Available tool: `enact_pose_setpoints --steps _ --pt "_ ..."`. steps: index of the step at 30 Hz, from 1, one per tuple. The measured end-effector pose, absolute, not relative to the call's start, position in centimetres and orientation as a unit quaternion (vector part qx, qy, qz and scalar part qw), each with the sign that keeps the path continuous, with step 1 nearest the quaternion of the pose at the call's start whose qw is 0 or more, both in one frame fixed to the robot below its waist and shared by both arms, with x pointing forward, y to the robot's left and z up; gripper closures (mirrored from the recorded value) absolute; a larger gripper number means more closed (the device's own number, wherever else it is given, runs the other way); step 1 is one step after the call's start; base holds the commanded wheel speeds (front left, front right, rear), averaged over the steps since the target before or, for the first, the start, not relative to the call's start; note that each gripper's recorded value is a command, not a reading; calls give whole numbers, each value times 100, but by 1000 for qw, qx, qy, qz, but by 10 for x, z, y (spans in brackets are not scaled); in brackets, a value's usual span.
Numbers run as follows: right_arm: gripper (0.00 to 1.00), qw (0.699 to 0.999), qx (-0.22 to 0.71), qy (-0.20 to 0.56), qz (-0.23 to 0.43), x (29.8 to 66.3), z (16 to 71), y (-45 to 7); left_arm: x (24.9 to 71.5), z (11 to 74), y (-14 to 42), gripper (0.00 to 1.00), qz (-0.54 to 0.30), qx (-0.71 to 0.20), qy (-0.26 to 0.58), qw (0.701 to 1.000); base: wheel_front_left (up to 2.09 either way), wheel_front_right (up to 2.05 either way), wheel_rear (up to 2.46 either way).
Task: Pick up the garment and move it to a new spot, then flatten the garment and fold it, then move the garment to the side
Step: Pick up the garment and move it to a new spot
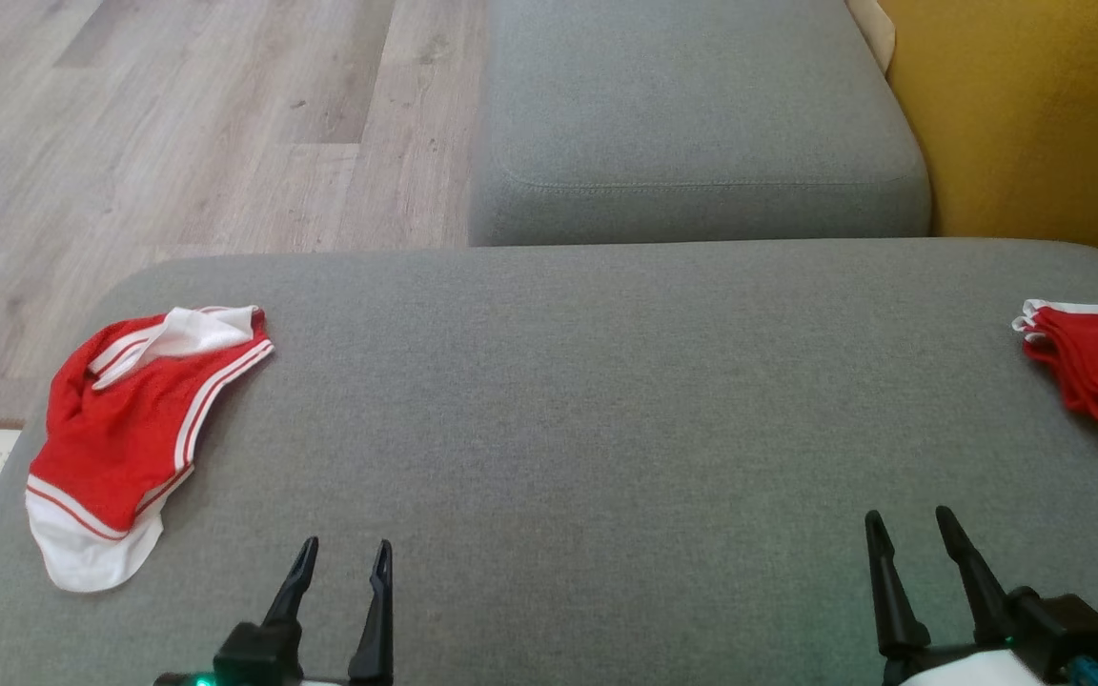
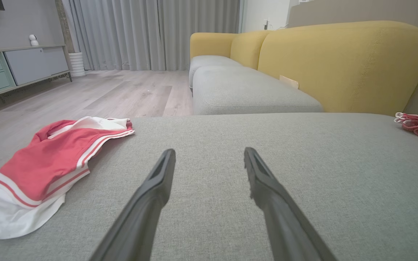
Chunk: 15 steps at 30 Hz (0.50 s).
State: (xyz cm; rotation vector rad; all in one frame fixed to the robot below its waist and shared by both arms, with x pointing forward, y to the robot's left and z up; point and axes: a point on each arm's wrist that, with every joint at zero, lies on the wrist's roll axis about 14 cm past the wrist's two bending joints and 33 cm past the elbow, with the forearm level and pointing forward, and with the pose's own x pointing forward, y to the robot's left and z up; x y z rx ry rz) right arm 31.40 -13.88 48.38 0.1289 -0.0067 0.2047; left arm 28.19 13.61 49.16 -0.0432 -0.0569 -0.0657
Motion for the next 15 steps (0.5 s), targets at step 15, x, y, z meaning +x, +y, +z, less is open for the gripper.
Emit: enact_pose_setpoints --steps 15 --pt "0 991 60 26 117 317 468 -125 282 506 152 0 -5 -12 -52 999 0 0 0"
